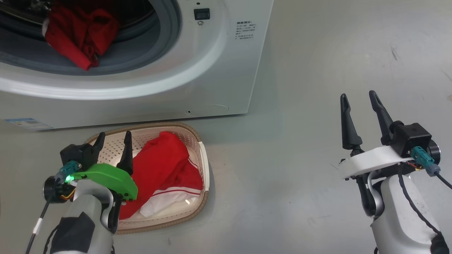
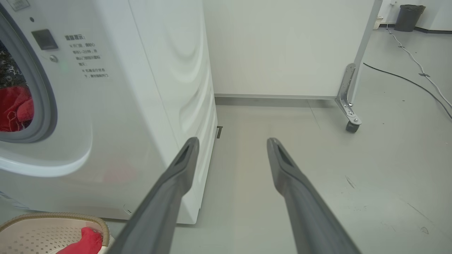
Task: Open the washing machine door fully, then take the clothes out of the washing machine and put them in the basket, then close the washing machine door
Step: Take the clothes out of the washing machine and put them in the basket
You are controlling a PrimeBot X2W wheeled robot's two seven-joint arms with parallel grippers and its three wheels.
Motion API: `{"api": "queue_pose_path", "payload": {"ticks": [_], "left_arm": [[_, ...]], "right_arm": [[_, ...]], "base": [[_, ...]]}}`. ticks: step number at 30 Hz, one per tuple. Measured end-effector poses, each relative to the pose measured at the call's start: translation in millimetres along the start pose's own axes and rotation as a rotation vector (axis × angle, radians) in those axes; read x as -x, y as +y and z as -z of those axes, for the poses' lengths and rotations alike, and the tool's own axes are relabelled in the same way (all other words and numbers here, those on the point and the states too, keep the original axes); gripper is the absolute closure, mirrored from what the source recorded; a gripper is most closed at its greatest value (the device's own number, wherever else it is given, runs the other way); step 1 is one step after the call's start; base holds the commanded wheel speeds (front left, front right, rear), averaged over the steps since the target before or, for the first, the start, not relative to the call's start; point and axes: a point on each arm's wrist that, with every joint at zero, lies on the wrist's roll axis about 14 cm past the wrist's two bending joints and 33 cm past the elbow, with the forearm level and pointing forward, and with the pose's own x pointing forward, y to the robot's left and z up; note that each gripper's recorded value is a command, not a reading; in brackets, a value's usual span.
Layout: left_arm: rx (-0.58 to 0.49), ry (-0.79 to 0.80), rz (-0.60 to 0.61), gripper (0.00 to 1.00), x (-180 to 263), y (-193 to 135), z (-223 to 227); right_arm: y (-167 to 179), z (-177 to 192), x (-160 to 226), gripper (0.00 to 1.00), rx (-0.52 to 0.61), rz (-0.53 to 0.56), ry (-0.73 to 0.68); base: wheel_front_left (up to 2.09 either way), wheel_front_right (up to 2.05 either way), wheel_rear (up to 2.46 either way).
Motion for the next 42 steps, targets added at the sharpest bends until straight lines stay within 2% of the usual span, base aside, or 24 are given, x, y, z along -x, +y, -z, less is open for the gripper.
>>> {"api": "queue_pose_path", "payload": {"ticks": [17, 28, 42], "left_arm": [[-0.05, -0.377, 0.001, 0.0, 68.3, -4.8, -108.0], [-0.07, -0.414, -0.045, 0.0, 115.6, 7.9, -97.5], [-0.089, -0.445, -0.056, 0.0, 137.3, 9.0, -96.0]], "right_arm": [[16.4, -41.2, 39.1, 0.0, -0.014, -0.033, -0.094], [25.7, -59.2, 67.3, 0.0, 0.012, -0.061, -0.147], [22.3, -64.0, 83.2, 0.0, 0.009, -0.049, -0.168]], "base": [[0.0, 0.0, 0.0], [0.0, 0.0, 0.0], [0.0, 0.0, 0.0]]}}
